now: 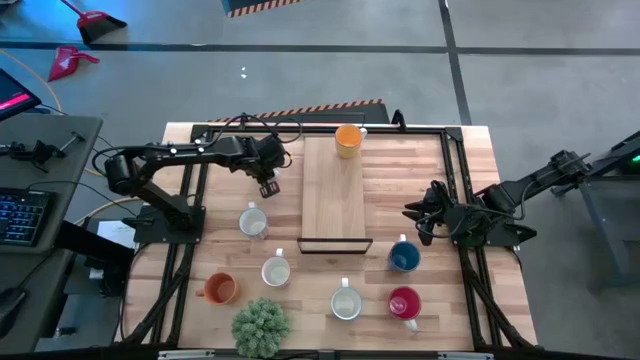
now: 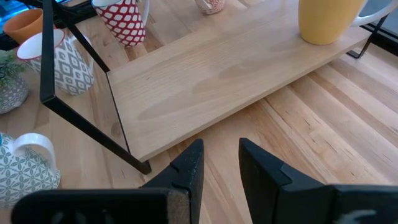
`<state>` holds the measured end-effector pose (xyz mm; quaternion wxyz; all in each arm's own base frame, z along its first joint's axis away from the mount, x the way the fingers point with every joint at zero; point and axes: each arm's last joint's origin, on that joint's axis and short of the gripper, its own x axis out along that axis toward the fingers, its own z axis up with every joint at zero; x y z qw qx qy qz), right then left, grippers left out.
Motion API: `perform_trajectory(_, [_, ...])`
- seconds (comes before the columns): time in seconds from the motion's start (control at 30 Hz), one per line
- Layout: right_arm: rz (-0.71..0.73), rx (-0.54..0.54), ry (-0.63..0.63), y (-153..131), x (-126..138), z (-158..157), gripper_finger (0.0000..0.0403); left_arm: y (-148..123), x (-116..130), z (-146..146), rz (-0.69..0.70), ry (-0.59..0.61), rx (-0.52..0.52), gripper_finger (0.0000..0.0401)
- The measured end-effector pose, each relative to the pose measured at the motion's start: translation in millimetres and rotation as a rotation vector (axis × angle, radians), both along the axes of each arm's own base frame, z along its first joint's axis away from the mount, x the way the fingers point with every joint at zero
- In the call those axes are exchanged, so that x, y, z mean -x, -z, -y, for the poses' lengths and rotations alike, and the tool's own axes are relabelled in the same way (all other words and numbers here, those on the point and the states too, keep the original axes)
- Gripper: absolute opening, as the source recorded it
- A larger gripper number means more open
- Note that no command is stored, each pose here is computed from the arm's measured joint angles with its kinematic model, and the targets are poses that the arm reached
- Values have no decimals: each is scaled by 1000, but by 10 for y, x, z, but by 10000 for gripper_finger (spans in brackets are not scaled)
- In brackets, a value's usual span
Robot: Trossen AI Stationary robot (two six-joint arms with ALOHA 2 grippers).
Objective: Place coffee mugs
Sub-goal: Put the orange cup on the shelf aligned with the other yellow cup
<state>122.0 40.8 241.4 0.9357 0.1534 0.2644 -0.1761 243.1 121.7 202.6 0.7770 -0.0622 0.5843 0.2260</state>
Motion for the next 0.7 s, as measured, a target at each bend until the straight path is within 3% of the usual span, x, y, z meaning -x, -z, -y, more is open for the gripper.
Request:
perform_trajectory(0.13, [0, 2, -1, 0, 0, 0, 80, -92, -3, -2, 23, -2, -11, 8])
perform_trajectory(0.47, [-5, -7, -13, 2, 0, -4, 80, -652, -130, -9, 192, 23, -66, 8])
perform_trajectory(0.7, [-4, -6, -10, 1, 0, -3, 80, -779, -396, -5, 215, 62, -73, 8])
